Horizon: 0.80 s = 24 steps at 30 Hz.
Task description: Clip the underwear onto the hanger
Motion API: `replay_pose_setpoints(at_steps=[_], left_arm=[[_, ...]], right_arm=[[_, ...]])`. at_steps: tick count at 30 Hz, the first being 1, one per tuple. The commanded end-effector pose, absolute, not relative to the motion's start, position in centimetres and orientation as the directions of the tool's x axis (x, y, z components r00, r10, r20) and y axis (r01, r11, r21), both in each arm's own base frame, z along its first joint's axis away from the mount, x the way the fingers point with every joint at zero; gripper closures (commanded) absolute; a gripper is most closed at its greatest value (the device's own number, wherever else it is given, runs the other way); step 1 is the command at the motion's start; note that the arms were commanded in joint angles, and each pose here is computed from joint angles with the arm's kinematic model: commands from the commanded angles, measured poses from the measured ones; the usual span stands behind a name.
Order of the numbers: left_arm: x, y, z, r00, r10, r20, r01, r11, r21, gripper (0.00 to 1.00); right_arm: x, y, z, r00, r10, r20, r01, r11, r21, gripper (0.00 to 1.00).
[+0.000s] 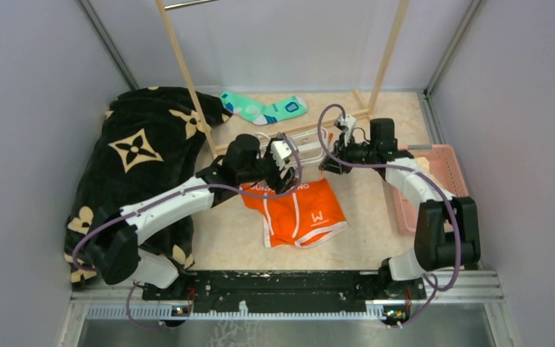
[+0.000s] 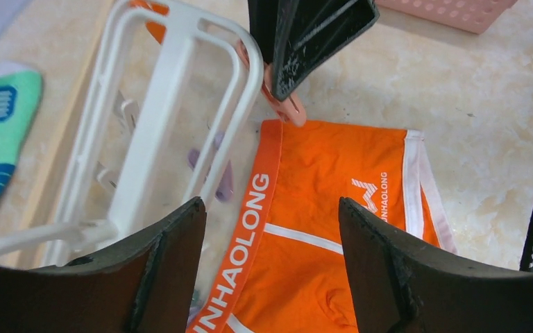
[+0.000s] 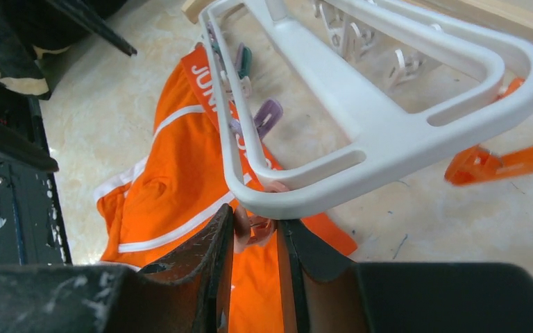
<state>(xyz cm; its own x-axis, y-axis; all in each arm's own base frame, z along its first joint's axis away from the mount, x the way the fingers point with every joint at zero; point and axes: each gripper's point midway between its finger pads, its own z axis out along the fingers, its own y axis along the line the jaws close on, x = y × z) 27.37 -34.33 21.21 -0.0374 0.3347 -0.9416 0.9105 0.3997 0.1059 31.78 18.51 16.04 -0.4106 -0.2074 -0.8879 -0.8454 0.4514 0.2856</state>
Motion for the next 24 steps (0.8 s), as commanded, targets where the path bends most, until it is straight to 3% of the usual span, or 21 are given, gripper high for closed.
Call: replay_pose_setpoints(at_steps=[1, 17, 24], left_arm=[[28.2, -35.8, 20.4, -0.171, 0.318, -0.933, 0.891, 0.455, -0.008, 0.26], [31.1, -40.1, 14.6, -0.243, 0.479, -0.844, 0.886, 0.464, 0.008, 0.27], [31.1, -40.9, 12.1, -0.327, 0.5, -0.801, 0.877, 0.477, -0.061, 0.27]], right_arm=[[34.4, 18.2, 16.9, -0.358, -0.236, -0.903, -0.877, 0.416, 0.24, 1.0], [38.6, 17.3, 12.2, -0.566, -0.189, -0.803, -0.772, 0.464, 0.435, 1.0], [40.0, 16.7, 11.4, -0.615, -0.176, -0.769, -0.716, 0.532, 0.452, 1.0]])
